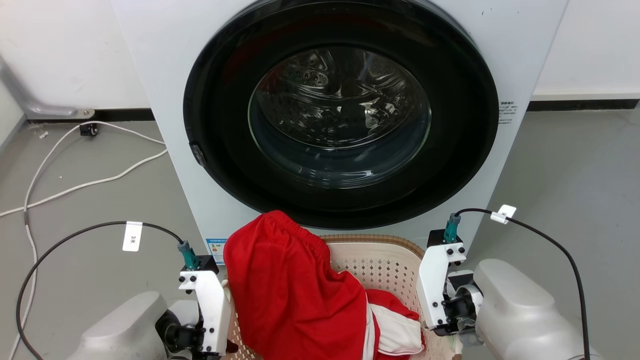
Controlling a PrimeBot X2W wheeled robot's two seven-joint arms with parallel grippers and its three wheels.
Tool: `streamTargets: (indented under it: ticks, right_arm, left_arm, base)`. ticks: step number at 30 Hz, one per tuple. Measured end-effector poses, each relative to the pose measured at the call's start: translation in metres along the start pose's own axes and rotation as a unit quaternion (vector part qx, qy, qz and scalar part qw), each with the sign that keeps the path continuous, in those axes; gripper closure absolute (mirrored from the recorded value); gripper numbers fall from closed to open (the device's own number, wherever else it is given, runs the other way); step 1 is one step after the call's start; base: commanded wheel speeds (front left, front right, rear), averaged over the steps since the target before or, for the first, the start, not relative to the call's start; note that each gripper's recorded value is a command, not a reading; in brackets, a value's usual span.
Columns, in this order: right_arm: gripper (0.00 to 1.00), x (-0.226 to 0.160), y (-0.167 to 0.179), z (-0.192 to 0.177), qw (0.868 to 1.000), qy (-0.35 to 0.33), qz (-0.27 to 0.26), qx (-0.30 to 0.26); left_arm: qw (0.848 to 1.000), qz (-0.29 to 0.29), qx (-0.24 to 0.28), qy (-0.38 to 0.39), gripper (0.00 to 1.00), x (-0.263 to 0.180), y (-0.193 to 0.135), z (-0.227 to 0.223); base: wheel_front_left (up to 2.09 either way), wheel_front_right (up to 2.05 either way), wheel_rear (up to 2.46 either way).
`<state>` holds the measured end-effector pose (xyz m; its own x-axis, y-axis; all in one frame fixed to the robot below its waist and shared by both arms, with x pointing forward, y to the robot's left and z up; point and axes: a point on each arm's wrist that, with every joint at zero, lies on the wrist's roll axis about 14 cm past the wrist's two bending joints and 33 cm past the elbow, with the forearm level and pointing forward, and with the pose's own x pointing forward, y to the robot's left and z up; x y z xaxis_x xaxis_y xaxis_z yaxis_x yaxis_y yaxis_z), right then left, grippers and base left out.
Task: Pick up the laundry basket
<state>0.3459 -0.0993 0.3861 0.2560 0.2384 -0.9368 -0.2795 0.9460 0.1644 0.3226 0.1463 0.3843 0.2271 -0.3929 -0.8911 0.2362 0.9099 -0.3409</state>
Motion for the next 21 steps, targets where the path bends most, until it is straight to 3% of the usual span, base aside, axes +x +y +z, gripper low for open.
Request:
streamTargets:
  ticks: [21]
  right_arm:
    - [1.00, 0.0011, -0.0004, 0.0000, 1.000, 0.001, 0.001, 0.003]
  left_arm:
    - [1.000, 0.003, -0.002, 0.005, 1.00, 0.0020, 0.0013, -0.0010]
  base:
    - [0.00, 0.00, 0.00]
